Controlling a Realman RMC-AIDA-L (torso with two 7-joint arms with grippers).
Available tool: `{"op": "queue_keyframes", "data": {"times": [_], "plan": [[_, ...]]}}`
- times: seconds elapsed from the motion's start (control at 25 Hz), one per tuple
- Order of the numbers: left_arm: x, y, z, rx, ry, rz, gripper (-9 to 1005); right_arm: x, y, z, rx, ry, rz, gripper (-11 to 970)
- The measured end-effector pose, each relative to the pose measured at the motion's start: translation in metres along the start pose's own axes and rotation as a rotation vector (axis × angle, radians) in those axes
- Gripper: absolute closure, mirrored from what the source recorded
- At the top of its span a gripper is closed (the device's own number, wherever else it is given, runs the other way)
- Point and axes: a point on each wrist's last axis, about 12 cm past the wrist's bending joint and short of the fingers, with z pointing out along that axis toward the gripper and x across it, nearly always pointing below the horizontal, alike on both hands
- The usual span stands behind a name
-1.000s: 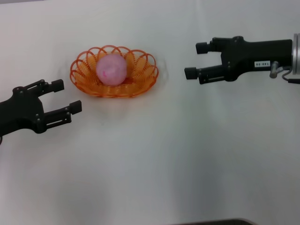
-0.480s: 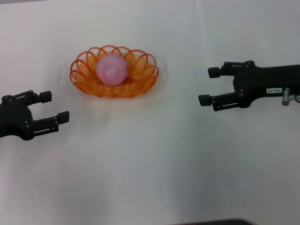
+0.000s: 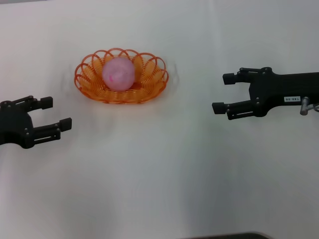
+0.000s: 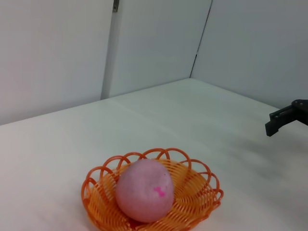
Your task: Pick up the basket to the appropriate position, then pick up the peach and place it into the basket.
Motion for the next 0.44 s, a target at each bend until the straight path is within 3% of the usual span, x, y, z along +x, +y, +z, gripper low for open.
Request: {"op": "queue_keyframes", "data": {"times": [0.44], "plan": [[0.0005,0.0,-0.0006,-0.002,-0.001,-0.003,199,-0.0034,-0.0012,0.0018,-0.003,-0.001,-0.009,0]]}}
